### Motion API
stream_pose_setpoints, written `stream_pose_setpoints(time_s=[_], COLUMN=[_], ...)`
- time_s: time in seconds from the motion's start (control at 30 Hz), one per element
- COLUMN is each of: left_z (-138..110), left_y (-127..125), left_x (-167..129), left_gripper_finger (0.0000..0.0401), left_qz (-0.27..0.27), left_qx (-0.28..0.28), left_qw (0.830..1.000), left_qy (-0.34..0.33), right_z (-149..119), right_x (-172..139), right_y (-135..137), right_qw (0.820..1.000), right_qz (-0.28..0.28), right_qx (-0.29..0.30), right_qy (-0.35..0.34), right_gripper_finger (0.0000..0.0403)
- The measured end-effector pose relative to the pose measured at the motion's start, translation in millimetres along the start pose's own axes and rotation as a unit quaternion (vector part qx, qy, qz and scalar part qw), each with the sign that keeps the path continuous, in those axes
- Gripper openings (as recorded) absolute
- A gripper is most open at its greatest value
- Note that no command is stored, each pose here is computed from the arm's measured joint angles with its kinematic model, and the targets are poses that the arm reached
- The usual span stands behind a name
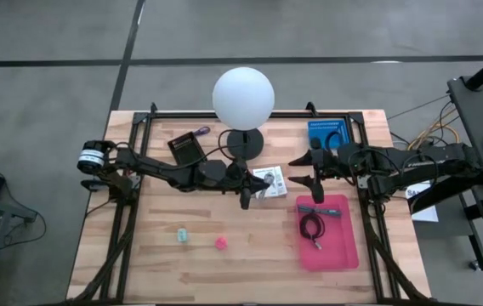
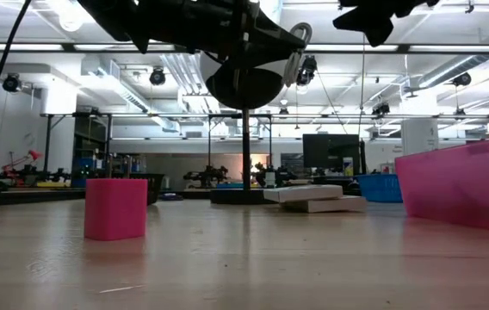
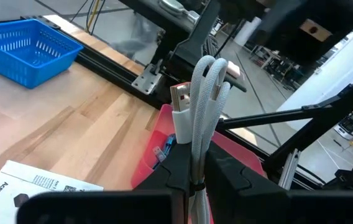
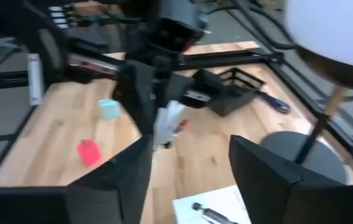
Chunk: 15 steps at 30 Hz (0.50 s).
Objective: Pick and place items into bin
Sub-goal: Put the white charger cable into the pink bin
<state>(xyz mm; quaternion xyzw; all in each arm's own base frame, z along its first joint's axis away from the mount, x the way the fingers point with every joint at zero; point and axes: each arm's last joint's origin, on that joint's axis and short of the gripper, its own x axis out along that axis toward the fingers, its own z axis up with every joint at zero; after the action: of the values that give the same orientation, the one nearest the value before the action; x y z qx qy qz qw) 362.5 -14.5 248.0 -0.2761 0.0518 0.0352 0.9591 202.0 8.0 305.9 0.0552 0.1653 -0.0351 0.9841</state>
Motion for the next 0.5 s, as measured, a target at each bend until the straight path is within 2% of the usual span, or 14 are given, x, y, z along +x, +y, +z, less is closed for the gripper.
stream_pose_setpoints(time_s=[0.13,0.5], left_z=[0.7,0.3], left_y=[0.6,1.0], left_x=[0.1,0.0], left_gripper_finger=[0.0013,0.0013], left_qz=[0.001,0.001], left_qx=[0.0,0.0], left_qw=[1.0,1.0], left_qy=[-0.001,0.0], right_z=[0.0,-8.9], right_x=[0.8,37.4], right_y=[1.6,3.6], right_qw=[1.0,0.999], right_qz=[0.026,0.025], right_qx=[0.0,-0.006], right_qy=[0.002,0.022], right_gripper_finger=[0.0227,0.0238])
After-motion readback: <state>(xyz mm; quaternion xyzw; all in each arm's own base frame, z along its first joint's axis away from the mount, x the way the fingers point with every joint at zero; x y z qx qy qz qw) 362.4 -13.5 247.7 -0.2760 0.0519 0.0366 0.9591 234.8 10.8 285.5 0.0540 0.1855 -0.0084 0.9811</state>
